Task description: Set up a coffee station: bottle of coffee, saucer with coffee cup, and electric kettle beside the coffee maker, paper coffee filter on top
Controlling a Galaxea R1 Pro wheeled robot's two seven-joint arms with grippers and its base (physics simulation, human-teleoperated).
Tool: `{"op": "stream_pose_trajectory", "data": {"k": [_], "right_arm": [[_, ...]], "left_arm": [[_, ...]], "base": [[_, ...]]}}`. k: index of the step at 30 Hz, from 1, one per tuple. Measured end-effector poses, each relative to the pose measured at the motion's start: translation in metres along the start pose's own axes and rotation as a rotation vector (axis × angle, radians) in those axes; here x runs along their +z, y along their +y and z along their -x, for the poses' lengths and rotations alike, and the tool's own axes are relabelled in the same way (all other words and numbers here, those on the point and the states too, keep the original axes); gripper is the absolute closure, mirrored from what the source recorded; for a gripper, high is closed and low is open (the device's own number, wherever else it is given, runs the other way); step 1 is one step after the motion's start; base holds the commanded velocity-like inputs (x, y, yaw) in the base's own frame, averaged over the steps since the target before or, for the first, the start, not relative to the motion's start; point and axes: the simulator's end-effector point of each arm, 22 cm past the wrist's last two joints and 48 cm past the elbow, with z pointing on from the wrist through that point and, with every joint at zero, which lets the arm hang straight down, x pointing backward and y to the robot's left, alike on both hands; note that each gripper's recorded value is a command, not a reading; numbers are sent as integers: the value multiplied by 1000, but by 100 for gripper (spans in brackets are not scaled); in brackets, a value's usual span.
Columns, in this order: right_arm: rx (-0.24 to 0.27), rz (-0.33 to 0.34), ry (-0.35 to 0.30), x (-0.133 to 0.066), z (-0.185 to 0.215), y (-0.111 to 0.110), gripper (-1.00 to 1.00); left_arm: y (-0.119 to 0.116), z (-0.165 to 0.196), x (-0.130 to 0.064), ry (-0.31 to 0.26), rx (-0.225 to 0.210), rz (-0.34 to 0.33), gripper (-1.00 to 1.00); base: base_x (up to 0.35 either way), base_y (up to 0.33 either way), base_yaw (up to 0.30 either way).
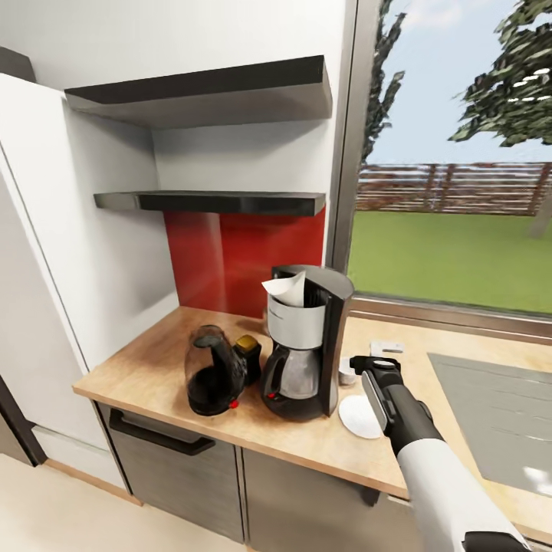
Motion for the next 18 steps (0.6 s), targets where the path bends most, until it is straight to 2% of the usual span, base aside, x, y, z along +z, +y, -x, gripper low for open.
{"op": "stream_pose_trajectory", "data": {"k": [5, 8, 18], "right_arm": [[-1, -1, 0, 0, 0, -1, -100], [-4, -12, -2, 2, 1, -9, -100], [-9, -23, 1, 4, 0, -16, -100]], "left_arm": [[0, 0, 0, 0, 0, 3, -100], [1, 0, 0, 0, 0, 4, -100], [0, 0, 0, 0, 0, 3, -100]], "base": [[77, -44, 0], [12, -70, 0], [2, -209, 0]]}}
